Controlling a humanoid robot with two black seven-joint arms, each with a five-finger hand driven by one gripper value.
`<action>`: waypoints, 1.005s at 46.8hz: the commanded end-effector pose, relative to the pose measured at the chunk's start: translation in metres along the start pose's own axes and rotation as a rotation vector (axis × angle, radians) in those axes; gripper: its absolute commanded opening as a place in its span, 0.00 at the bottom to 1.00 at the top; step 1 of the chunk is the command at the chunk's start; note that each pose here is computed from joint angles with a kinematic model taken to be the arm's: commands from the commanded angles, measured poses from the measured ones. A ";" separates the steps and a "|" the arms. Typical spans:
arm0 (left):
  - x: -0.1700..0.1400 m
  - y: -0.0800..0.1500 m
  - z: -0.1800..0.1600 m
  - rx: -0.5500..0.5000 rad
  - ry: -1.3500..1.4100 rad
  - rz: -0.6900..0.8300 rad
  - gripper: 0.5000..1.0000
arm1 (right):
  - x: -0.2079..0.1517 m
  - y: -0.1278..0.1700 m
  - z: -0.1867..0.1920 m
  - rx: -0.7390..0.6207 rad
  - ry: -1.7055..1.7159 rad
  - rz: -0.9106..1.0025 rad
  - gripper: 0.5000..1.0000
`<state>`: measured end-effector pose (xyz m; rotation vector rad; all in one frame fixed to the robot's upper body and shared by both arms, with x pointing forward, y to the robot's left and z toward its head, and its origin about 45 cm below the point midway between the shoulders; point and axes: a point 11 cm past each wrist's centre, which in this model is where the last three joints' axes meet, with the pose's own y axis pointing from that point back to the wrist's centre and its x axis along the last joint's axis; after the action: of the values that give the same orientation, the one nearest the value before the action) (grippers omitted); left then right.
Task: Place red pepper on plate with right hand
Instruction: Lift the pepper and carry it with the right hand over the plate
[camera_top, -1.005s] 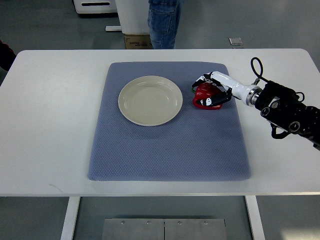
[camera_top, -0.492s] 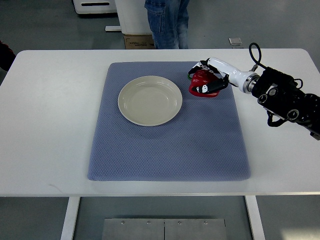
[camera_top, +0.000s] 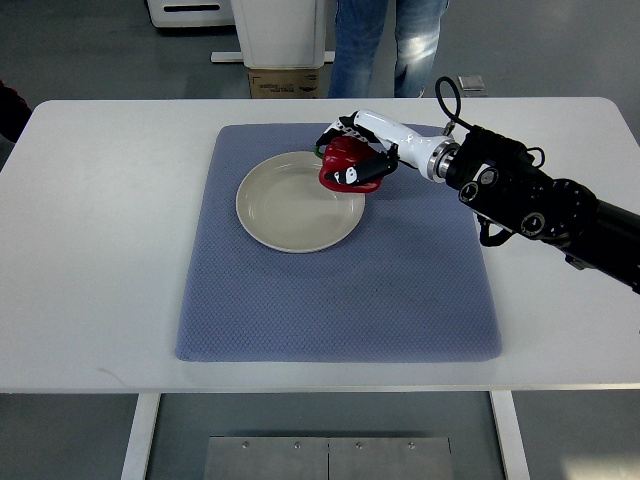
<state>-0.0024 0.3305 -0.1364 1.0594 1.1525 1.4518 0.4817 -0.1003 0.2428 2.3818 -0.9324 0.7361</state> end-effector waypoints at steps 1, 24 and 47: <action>0.000 0.000 0.000 -0.001 0.000 0.000 1.00 | -0.006 -0.007 -0.013 0.023 0.004 -0.014 0.00; 0.000 0.000 0.000 0.001 0.000 0.000 1.00 | -0.021 -0.019 -0.048 0.093 0.004 -0.062 0.00; 0.000 0.000 0.000 -0.001 0.000 0.000 1.00 | -0.040 -0.017 -0.050 0.113 -0.018 -0.105 0.00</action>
<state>-0.0020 0.3304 -0.1363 1.0586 1.1516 1.4520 0.4557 -0.0400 0.2545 2.5178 -0.7891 0.7574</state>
